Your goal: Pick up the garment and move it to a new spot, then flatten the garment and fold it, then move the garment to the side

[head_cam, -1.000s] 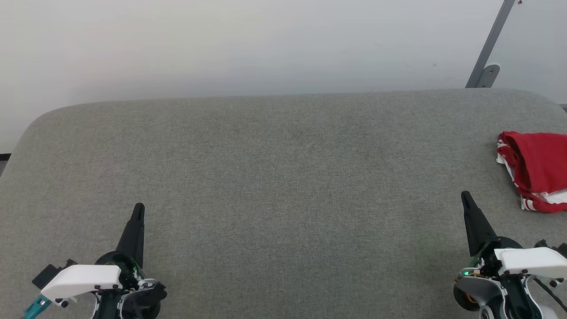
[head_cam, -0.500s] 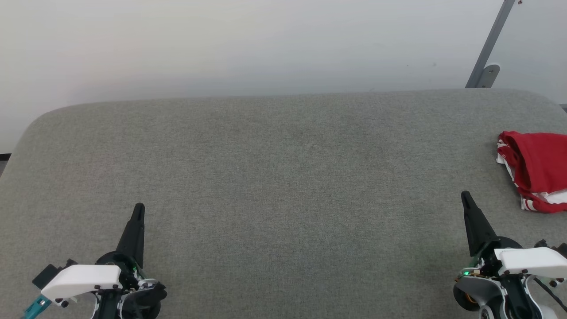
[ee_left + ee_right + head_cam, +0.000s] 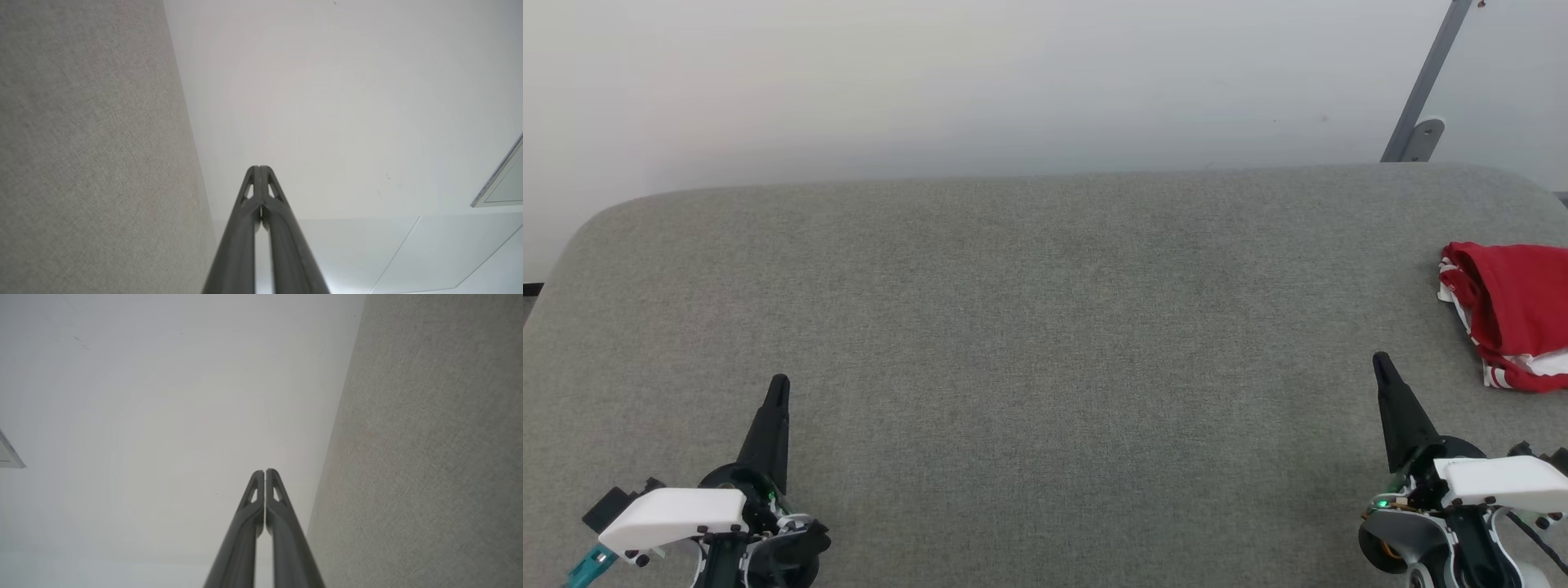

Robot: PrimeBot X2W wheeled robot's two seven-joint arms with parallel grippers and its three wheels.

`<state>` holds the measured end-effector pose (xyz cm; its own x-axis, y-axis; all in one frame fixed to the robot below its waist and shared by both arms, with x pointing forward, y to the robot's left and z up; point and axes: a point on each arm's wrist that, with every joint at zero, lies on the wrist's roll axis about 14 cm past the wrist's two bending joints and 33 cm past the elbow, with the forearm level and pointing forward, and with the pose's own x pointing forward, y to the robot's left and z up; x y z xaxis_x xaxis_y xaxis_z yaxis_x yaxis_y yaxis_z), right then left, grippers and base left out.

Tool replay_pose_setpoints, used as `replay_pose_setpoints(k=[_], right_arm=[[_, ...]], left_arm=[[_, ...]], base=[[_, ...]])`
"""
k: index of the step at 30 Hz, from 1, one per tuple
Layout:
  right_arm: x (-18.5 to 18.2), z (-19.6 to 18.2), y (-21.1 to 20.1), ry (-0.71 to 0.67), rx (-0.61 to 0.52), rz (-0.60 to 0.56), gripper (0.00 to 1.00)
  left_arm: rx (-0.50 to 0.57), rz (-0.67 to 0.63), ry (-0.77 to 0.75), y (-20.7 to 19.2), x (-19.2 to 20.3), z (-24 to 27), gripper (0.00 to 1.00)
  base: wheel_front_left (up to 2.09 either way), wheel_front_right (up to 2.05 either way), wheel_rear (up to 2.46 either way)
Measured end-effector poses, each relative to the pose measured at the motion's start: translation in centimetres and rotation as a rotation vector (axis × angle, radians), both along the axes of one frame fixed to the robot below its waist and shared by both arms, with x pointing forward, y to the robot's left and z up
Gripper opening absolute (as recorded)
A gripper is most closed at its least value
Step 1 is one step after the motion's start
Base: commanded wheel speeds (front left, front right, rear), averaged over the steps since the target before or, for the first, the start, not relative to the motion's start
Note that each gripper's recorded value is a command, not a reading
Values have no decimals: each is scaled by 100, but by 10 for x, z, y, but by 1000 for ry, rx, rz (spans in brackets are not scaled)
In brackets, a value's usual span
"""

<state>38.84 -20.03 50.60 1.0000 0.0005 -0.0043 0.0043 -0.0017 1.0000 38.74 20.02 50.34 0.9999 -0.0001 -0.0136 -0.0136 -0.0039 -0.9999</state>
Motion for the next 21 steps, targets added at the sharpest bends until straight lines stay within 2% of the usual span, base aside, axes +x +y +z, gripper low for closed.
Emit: replay_pose_setpoints(k=[21], right_arm=[[0,0,0,0,0,0,0]], left_arm=[[-1,0,0,0,0,0,0]], base=[[0,0,0]])
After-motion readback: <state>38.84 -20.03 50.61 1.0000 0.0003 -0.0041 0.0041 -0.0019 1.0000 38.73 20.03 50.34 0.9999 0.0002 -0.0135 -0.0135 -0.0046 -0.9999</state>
